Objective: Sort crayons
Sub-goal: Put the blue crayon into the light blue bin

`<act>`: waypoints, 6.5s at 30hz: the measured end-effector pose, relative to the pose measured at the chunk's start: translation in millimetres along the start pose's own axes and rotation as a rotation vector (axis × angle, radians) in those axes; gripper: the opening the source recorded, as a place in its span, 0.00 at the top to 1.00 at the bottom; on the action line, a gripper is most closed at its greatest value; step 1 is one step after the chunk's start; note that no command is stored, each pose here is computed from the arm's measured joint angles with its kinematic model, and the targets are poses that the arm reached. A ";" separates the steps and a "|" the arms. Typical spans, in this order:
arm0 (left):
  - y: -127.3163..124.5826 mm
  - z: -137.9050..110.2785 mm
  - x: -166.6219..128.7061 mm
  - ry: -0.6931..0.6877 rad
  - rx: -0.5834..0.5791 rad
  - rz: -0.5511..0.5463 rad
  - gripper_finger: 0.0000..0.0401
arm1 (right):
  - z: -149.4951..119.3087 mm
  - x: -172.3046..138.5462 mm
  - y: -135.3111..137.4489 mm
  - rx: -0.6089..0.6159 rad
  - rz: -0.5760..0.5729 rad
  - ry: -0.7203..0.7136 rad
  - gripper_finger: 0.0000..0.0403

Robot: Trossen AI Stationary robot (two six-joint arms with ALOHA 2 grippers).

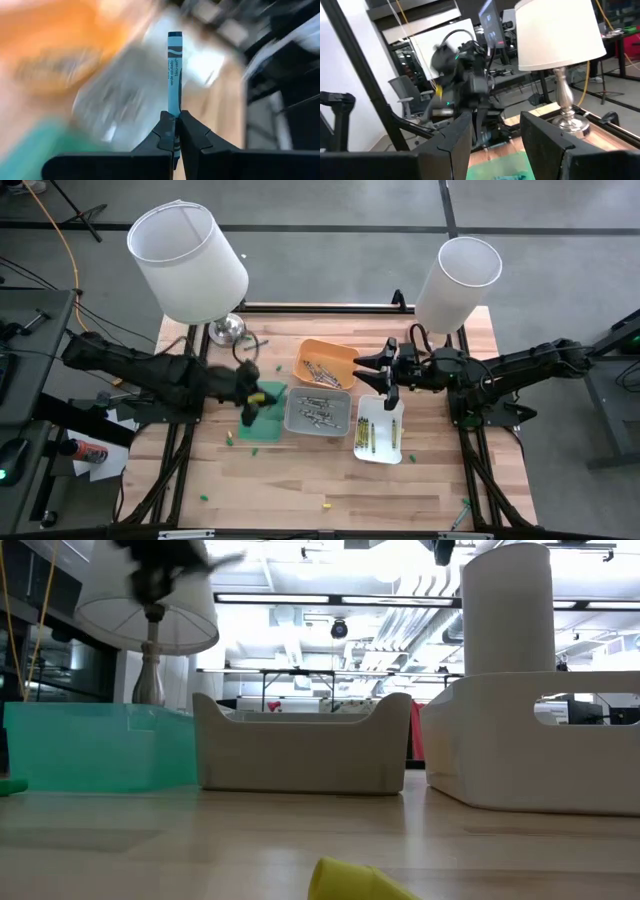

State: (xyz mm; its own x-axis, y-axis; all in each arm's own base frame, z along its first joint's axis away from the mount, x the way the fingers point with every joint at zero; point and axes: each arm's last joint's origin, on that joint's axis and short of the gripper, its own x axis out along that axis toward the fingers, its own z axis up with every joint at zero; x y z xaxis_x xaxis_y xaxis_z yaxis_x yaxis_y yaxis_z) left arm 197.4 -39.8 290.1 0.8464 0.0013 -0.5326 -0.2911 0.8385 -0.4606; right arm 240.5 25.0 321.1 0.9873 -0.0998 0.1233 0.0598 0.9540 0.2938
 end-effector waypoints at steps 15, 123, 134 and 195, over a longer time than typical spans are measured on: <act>38.4 -81.7 40.0 0.207 -0.509 0.426 1.00 | -4.1 0.0 -5.2 -0.018 -0.124 0.020 0.60; -6.9 45.2 -47.2 -0.814 0.295 0.075 0.64 | -6.7 9.3 -0.8 0.106 0.016 -0.005 0.60; 4.9 52.0 -23.5 -0.748 0.148 0.141 0.64 | -6.8 9.3 -0.8 0.106 0.016 -0.005 0.60; 239.0 44.9 134.1 0.819 -0.086 0.573 0.99 | -11.3 9.3 -1.9 0.191 0.000 0.040 0.60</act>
State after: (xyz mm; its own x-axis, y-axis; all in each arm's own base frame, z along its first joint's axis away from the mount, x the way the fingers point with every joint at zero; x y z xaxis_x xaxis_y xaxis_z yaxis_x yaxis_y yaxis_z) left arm 261.3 185.2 140.5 0.0094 -0.0099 -0.9999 -0.6175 0.7865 -0.0136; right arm 251.2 25.5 310.9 0.9925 -0.0854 0.0869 0.0349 0.8826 0.4688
